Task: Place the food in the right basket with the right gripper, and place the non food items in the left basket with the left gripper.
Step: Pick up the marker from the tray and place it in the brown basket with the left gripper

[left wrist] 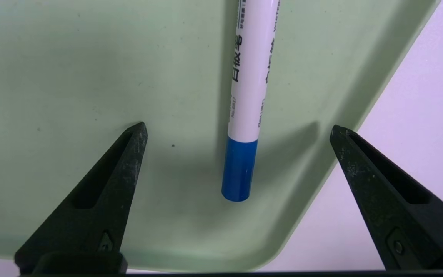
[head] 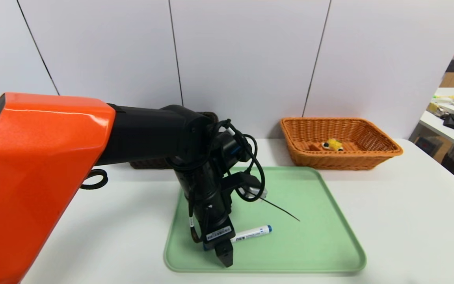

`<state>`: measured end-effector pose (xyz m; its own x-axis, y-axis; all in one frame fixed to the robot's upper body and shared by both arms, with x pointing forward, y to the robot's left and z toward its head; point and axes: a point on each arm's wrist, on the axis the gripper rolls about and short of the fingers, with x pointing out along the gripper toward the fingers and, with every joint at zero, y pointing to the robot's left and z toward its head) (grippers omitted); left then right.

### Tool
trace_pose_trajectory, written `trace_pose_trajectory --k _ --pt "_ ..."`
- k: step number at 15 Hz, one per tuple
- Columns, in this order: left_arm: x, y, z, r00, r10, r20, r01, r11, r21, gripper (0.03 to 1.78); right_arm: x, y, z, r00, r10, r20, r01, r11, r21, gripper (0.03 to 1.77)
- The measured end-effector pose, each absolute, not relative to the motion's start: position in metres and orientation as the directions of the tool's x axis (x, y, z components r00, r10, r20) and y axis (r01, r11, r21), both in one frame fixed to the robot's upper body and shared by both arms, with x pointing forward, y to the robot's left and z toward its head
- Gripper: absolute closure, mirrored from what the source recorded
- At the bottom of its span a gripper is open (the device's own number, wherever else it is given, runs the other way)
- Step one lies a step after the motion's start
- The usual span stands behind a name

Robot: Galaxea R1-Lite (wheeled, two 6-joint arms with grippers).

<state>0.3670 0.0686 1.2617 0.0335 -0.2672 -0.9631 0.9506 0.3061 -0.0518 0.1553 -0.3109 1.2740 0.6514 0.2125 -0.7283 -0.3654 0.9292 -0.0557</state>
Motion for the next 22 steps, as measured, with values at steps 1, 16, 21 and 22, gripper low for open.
trace_pose_trajectory --k 1,16,21,22 --pt "0.3671 0.0684 1.2614 0.034 -0.266 -0.963 0.950 0.308 -0.052 0.12 0.1552 -0.3109 1.2740 0.651 0.213 -0.728 -0.366 0.929 -0.055 0.10" --pt "0.3633 0.0599 1.2520 0.089 -0.249 -0.964 0.957 0.291 0.013 0.12 0.1541 -0.3114 1.2753 0.660 0.214 -0.720 -0.364 0.930 -0.056 0.10" --pt "0.3630 0.0598 1.2521 0.097 -0.254 -0.962 0.955 0.298 0.017 0.20 0.1540 -0.3114 1.2754 0.660 0.215 -0.720 -0.365 0.929 -0.057 0.10" --pt "0.3644 0.0591 1.2516 0.108 -0.266 -0.958 0.953 0.302 0.023 0.38 0.1540 -0.3114 1.2754 0.660 0.215 -0.720 -0.365 0.929 -0.057 0.10"
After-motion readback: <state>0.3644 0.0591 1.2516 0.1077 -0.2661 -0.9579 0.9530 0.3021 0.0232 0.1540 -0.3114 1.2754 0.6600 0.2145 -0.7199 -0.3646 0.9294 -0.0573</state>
